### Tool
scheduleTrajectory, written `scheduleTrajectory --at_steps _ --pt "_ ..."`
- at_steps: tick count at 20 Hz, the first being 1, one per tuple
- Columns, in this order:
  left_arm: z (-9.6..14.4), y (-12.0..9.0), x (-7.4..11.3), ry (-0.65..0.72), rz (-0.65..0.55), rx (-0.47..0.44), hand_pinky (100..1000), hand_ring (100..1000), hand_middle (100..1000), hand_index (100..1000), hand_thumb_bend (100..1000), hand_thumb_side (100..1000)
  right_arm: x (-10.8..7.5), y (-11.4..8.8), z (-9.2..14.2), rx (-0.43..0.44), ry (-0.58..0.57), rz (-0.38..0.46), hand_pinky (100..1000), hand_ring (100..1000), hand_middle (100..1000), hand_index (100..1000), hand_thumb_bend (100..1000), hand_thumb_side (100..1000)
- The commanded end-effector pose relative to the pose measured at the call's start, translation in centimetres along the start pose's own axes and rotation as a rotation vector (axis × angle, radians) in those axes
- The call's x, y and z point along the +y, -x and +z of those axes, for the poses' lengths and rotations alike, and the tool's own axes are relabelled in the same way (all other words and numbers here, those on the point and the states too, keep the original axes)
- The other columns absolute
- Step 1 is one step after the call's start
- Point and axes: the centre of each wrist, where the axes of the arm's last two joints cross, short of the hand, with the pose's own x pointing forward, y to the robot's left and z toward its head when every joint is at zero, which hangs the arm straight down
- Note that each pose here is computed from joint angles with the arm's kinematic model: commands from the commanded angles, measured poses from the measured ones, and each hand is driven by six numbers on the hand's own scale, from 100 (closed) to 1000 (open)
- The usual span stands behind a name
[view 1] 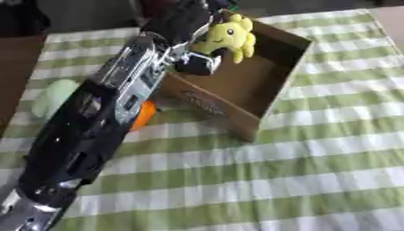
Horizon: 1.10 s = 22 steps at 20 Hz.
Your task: Pick up objects on the table and place them in the box.
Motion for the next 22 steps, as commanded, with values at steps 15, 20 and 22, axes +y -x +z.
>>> scheduleTrajectory --at_steps 15,20,22 --pt "-2.2 2.1 -2.4 0.182 -0.086 0.125 475 632 536 702 100 245 0.6 -0.7 -0.7 -0.040 -0.008 -0.048 752 738 540 847 100 971" --pt "-2.2 2.3 -3.2 0.219 -0.137 0.176 492 654 567 787 100 328 0.6 -0.7 -0.7 -0.041 -0.007 -0.049 752 738 540 847 100 971" --pt "-2.2 2.3 -3.3 0.212 -0.149 0.184 511 675 590 837 100 528 0.6 -0.6 -0.6 -0.038 -0.006 -0.048 752 739 539 847 100 972"
